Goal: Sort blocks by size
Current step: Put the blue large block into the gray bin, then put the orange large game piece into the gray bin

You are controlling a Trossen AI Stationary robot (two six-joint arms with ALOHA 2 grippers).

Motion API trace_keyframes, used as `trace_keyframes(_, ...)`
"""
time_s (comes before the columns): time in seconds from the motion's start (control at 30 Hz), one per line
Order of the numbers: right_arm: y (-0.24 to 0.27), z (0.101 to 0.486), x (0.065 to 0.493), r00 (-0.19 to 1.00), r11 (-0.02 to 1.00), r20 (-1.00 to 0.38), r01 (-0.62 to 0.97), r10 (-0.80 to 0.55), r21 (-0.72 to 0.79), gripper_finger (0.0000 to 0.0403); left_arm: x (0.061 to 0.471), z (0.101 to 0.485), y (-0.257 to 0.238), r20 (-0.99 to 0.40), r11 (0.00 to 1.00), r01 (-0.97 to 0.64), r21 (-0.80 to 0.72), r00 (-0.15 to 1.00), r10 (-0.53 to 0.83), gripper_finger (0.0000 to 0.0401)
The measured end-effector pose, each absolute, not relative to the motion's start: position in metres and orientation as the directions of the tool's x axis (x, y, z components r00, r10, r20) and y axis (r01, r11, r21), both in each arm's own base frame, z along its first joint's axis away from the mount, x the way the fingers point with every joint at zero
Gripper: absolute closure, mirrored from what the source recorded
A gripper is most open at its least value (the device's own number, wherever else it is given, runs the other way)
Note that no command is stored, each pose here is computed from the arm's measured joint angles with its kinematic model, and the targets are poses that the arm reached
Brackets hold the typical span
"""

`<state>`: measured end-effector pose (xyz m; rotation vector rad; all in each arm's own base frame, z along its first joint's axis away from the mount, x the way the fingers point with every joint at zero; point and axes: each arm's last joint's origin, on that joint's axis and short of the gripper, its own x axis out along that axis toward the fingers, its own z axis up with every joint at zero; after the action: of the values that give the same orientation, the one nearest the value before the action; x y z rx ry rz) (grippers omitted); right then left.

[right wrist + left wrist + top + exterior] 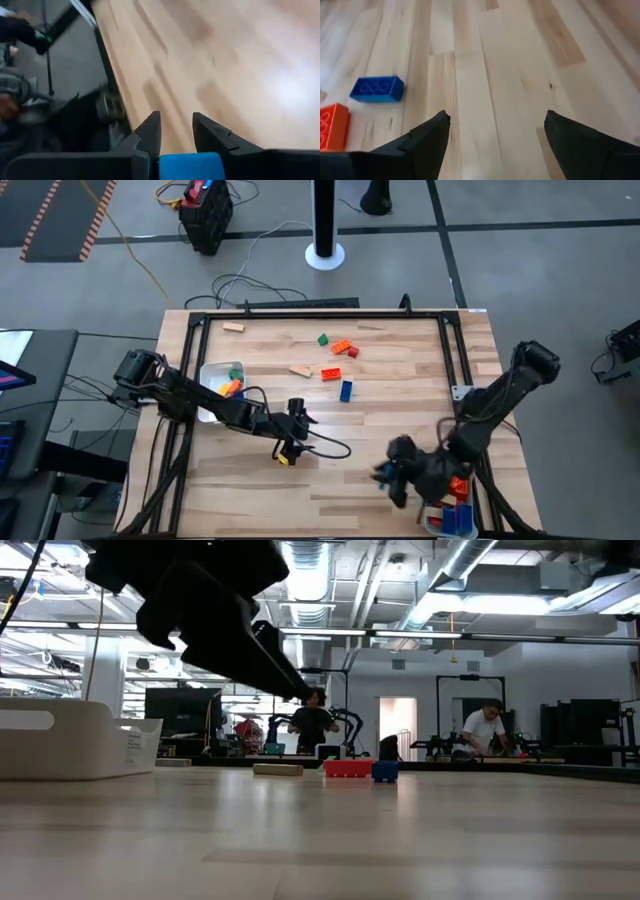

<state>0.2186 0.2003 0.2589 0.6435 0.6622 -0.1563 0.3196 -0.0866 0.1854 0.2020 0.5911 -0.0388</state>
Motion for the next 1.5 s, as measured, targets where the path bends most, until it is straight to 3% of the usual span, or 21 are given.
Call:
trace_keyframes(0.13, 0.215, 0.25, 0.188, 0.658, 0.69, -0.737, 0.462, 0.155, 0.557, 0.0281, 0.318, 0.184, -0.089, -0.574, 0.978, 0.105, 0.181, 0.819, 0.019, 0.0105)
trace_keyframes(0.3, 0.23, 0.233, 0.145, 0.443, 0.557, -0.882, 0.698, 0.16, 0.451, 0.0281, 0.316, 0.182, -0.088, -0.593, 0.976, 0.11, 0.186, 0.805, 0.022, 0.0109)
trace_keyframes(0.5, 0.246, 0.223, 0.113, 0.381, 0.473, -0.914, 0.785, 0.139, 0.4, 0.0266, 0.317, 0.181, -0.083, -0.603, 0.976, 0.1, 0.193, 0.797, 0.037, 0.0109)
trace_keyframes(0.7, 0.253, 0.211, 0.11, 0.353, 0.509, -0.929, 0.784, 0.107, 0.356, 0.0163, 0.32, 0.181, -0.072, -0.604, 0.973, 0.084, 0.213, 0.795, 0.064, 0.0109)
trace_keyframes(0.8, 0.251, 0.212, 0.111, 0.35, 0.507, -0.932, 0.788, 0.1, 0.35, 0.0137, 0.321, 0.181, -0.067, -0.602, 0.971, 0.078, 0.225, 0.795, 0.076, 0.0109)
trace_keyframes(1.1, 0.233, 0.24, 0.121, 0.317, 0.505, -0.948, 0.817, 0.009, 0.278, 0.013, 0.327, 0.183, -0.045, -0.578, 0.98, -0.013, 0.2, 0.806, 0.128, 0.0109)
trace_keyframes(1.27, 0.209, 0.273, 0.131, 0.248, 0.504, -0.953, 0.854, -0.174, 0.13, 0.013, 0.331, 0.182, -0.019, -0.565, 0.975, -0.109, 0.192, 0.8, 0.2, 0.0109)
trace_keyframes(1.37, 0.188, 0.279, 0.145, 0.286, 0.536, -0.895, 0.842, -0.341, 0.065, 0.013, 0.337, 0.173, 0.004, -0.561, 0.967, -0.16, 0.2, 0.79, 0.247, 0.0109)
trace_keyframes(1.5, 0.167, 0.28, 0.177, 0.399, 0.634, -0.802, 0.772, -0.445, 0.032, 0.013, 0.35, 0.163, 0.032, -0.569, 0.963, -0.189, 0.194, 0.778, 0.267, 0.0109)
